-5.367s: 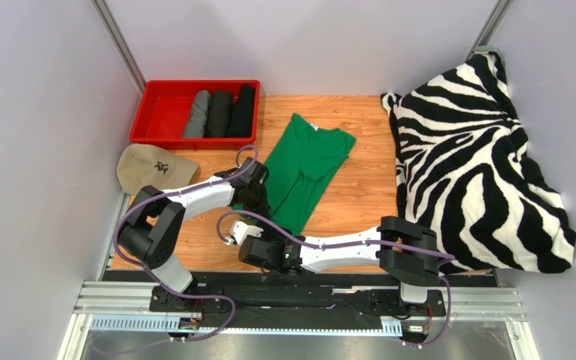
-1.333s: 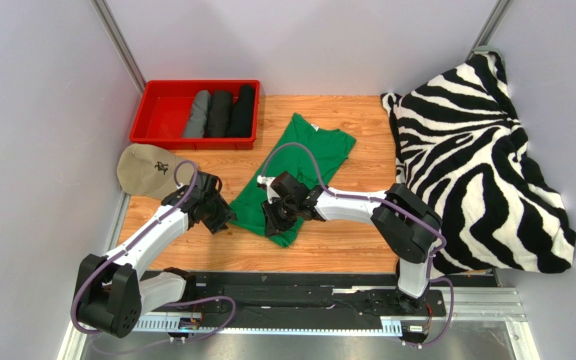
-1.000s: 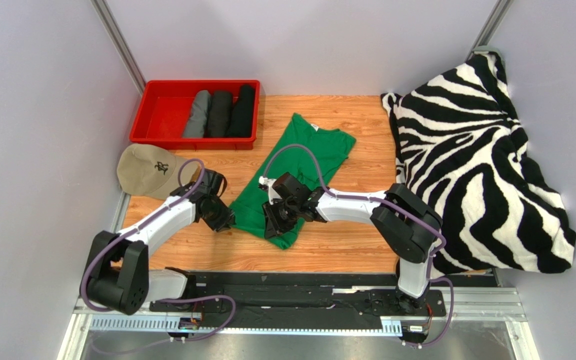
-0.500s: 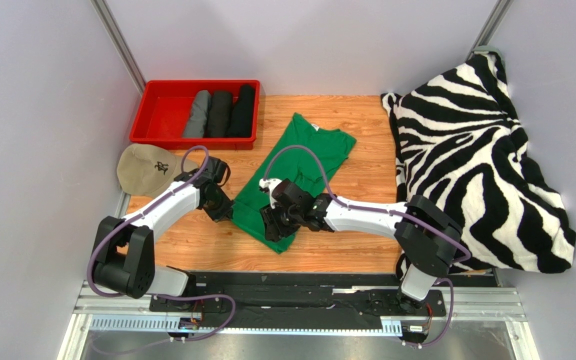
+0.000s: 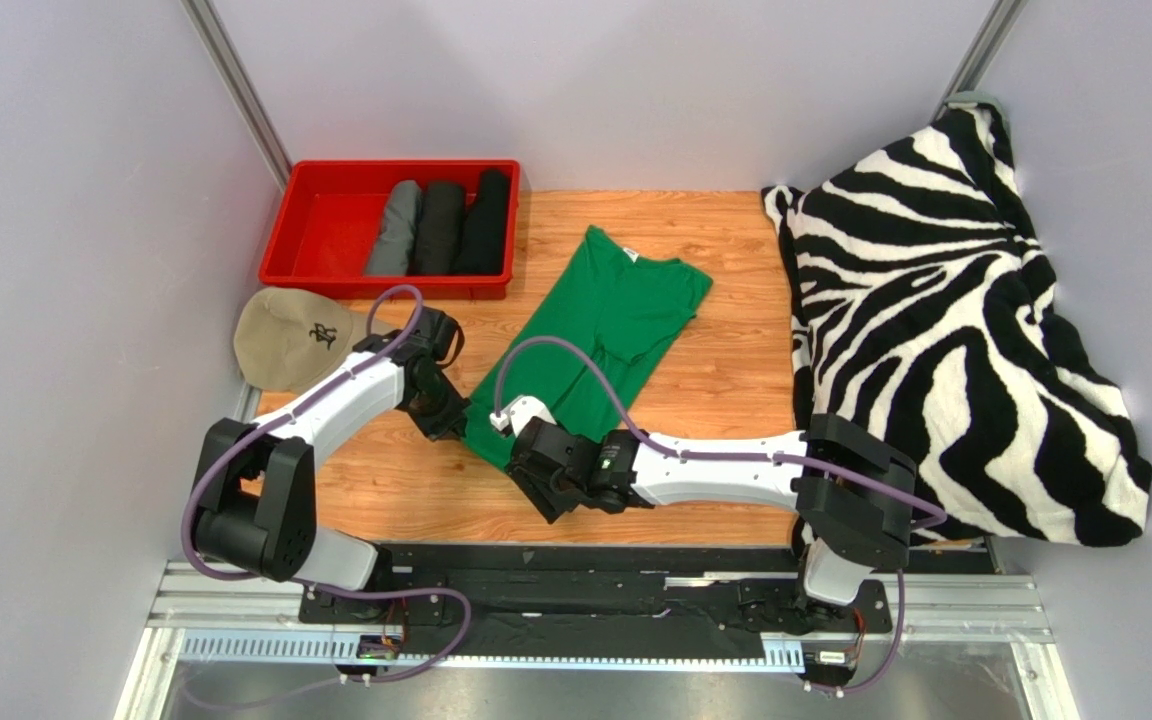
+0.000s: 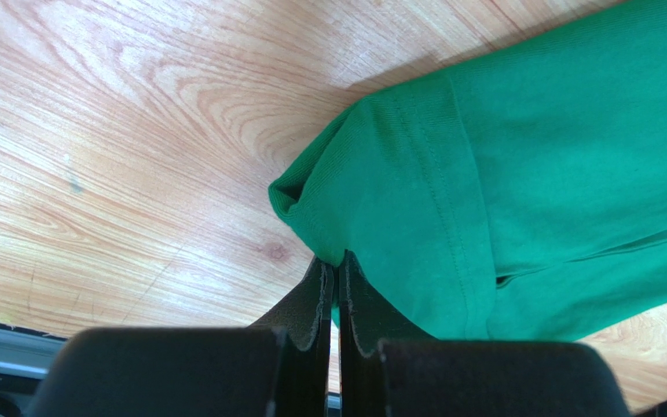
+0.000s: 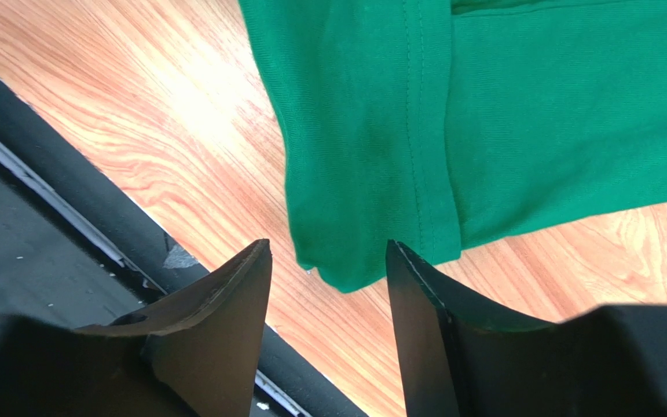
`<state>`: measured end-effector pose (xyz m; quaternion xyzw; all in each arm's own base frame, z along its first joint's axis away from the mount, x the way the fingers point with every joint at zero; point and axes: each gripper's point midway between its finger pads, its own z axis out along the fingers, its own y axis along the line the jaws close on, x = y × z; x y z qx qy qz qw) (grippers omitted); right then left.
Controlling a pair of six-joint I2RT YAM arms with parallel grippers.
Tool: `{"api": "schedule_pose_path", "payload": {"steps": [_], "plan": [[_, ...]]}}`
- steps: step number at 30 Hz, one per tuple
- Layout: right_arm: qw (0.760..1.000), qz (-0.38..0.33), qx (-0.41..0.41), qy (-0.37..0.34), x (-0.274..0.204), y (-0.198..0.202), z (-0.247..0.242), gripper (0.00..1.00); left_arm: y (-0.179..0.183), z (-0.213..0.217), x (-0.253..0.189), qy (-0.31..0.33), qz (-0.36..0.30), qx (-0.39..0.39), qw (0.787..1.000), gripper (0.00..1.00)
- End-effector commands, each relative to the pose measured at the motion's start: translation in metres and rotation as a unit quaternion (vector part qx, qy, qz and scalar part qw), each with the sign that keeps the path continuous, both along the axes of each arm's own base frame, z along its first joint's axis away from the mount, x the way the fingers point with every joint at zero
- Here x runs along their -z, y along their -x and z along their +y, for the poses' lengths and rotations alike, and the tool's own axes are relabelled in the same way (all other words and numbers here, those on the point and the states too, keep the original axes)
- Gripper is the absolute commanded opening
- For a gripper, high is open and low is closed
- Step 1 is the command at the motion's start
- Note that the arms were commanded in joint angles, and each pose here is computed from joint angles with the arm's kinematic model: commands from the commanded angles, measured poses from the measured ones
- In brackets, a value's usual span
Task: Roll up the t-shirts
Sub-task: Roll the T-shirt to the center of the board.
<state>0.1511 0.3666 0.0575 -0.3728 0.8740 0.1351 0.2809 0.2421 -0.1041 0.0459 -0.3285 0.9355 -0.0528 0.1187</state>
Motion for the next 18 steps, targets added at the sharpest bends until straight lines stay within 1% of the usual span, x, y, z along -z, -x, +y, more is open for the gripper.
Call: {"api": "schedule_pose_path", "payload": {"steps": [1, 3, 4, 6, 8, 10, 12, 13, 18], "plan": [[0.999, -0.035, 0.003, 0.009, -0.005, -0.008, 0.008, 0.52, -0.006, -0.003, -0.008, -0.001, -0.004, 0.011, 1.0, 0.0], [0.999, -0.033, -0.001, 0.011, -0.002, -0.007, 0.01, 0.5, -0.007, -0.003, -0.008, -0.002, -0.005, 0.012, 1.0, 0.0], [0.999, -0.033, -0.002, 0.01, -0.001, -0.008, 0.01, 0.46, -0.007, -0.002, -0.008, -0.003, -0.003, 0.012, 1.0, 0.0], [0.999, -0.033, -0.004, 0.008, -0.001, -0.008, 0.012, 0.43, -0.008, -0.002, -0.008, -0.005, -0.004, 0.012, 1.0, 0.0], [0.999, -0.033, -0.005, 0.007, -0.002, -0.009, 0.013, 0.36, -0.009, -0.002, -0.008, -0.007, -0.003, 0.012, 1.0, 0.0], [1.0, -0.028, -0.007, 0.002, -0.003, -0.009, 0.015, 0.32, -0.009, -0.001, -0.008, -0.01, 0.0, 0.013, 1.0, 0.0], [1.0, -0.006, -0.012, -0.008, -0.003, -0.008, 0.014, 0.3, -0.011, -0.002, -0.009, -0.01, 0.0, 0.014, 1.0, 0.0], [1.0, 0.003, -0.012, -0.014, -0.002, -0.009, 0.014, 0.26, -0.012, -0.001, -0.008, -0.012, 0.001, 0.015, 1.0, 0.0], [0.996, 0.064, -0.012, -0.062, -0.006, -0.012, 0.011, 0.22, -0.019, -0.002, -0.011, -0.02, -0.001, 0.019, 1.0, 0.0]]}}
